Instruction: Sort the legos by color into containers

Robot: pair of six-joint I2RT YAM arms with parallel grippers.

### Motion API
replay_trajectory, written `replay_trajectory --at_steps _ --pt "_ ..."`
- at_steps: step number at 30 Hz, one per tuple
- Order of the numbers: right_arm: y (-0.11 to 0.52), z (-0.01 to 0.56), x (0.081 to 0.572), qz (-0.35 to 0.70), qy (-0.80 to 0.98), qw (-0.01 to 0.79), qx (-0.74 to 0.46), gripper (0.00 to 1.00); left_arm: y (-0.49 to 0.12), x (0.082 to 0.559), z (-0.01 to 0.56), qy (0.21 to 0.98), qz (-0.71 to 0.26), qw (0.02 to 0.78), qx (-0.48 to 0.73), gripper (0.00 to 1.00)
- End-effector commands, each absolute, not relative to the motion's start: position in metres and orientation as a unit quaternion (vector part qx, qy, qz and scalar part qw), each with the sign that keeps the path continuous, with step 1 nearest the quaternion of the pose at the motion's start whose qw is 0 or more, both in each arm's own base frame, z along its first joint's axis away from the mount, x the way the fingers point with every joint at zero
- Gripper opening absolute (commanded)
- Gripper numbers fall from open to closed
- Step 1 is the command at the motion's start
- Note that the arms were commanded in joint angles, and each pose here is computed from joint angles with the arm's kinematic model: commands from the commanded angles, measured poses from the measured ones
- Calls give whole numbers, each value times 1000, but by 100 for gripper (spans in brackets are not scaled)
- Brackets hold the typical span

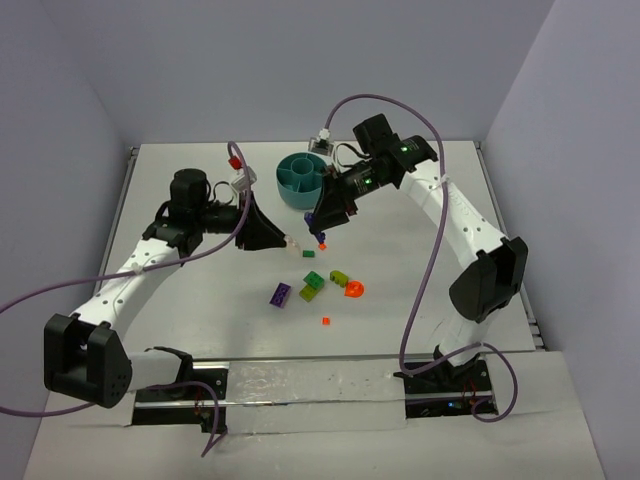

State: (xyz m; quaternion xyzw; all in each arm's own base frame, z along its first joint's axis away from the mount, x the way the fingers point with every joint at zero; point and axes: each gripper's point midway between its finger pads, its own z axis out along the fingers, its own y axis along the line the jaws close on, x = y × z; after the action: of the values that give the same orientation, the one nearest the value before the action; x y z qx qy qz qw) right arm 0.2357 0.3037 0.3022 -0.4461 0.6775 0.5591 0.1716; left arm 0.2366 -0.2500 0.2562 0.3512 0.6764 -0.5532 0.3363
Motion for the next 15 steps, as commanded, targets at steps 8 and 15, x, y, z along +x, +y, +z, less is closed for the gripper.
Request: replay_trajectory --at_steps 8,15 --pt "278 288 272 488 735 233 -409 0 -199 348 262 770 -318 499 240 0" --pt "258 278 306 433 777 276 -363 0 -178 421 261 790 -156 547 228 0"
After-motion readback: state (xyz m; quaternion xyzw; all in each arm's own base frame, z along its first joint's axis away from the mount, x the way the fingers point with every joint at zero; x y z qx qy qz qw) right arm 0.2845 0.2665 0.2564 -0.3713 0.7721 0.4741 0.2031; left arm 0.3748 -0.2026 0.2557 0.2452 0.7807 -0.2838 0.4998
